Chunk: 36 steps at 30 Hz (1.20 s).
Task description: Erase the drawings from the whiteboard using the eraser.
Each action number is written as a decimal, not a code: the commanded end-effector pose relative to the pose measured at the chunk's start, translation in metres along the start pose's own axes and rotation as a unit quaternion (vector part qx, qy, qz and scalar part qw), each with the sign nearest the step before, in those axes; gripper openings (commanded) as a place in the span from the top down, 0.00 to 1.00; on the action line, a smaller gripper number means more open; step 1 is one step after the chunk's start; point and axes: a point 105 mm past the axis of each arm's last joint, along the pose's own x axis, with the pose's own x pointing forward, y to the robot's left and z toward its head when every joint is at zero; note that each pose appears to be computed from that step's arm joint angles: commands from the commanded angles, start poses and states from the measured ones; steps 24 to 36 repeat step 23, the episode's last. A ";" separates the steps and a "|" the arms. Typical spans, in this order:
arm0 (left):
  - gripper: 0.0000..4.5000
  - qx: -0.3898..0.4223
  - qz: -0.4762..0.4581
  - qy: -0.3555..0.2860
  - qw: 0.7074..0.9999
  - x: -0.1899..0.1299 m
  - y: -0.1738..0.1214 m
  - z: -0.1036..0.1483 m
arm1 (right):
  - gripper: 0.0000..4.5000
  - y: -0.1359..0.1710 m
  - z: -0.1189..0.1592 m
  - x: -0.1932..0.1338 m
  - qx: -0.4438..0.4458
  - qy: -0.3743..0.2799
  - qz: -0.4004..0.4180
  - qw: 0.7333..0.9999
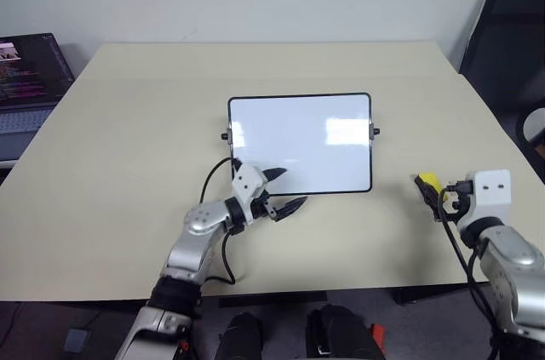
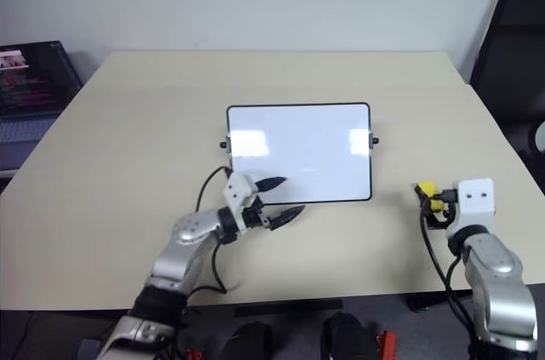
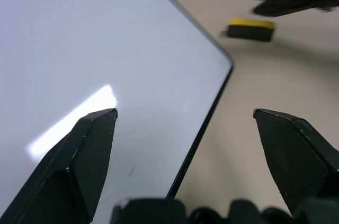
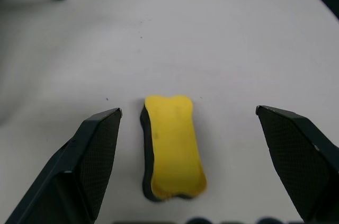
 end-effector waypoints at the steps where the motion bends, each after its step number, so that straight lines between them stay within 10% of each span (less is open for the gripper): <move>1: 0.00 0.010 0.106 -0.011 0.994 -0.018 0.010 0.007 | 0.01 -0.004 -0.001 -0.020 0.008 -0.036 -0.046 0.998; 11: 0.00 -0.020 0.320 0.009 0.947 -0.084 0.003 -0.006 | 0.01 0.054 -0.025 -0.051 0.123 -0.046 0.000 0.991; 36: 0.00 -0.019 0.359 0.039 0.932 -0.117 -0.016 -0.002 | 0.01 0.077 -0.034 -0.057 0.091 -0.028 0.006 0.995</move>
